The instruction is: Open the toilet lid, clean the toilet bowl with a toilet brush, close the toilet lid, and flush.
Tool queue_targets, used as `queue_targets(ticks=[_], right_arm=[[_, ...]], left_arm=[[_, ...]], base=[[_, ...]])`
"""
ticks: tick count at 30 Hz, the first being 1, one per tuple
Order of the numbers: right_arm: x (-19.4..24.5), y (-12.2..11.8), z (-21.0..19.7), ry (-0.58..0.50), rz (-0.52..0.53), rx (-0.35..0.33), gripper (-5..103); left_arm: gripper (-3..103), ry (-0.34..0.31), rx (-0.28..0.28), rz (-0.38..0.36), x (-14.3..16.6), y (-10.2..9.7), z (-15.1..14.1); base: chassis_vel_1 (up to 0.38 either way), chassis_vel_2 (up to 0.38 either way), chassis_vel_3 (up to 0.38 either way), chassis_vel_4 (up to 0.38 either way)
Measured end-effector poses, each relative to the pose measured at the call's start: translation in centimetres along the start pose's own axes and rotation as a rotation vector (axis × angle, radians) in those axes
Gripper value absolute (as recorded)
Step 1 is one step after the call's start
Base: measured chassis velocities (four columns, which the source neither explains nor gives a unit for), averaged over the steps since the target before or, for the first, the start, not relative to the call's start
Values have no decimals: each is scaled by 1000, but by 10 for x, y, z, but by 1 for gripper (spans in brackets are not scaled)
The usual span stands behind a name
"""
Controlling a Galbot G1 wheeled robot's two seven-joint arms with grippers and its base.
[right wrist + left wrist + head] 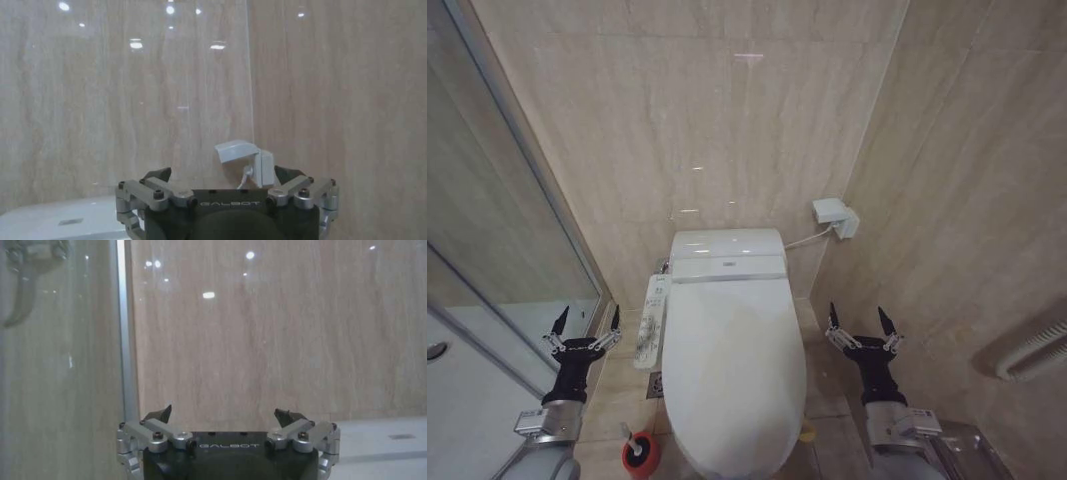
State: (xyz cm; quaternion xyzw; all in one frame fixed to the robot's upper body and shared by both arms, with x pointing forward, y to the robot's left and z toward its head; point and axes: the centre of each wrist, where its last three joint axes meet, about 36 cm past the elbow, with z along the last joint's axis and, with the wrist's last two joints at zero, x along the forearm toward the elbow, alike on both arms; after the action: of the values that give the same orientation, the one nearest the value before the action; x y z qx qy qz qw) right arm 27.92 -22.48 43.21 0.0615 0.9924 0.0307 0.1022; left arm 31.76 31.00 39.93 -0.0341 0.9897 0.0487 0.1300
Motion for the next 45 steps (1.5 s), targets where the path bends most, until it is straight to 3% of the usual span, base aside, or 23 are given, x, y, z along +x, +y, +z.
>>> queue_targets(ticks=[45], right_arm=[[0,0,0,-1,0,0,100]], left_arm=[[100,-2,-1,4,-14,1,16]], base=[[-58,58,59,-63]])
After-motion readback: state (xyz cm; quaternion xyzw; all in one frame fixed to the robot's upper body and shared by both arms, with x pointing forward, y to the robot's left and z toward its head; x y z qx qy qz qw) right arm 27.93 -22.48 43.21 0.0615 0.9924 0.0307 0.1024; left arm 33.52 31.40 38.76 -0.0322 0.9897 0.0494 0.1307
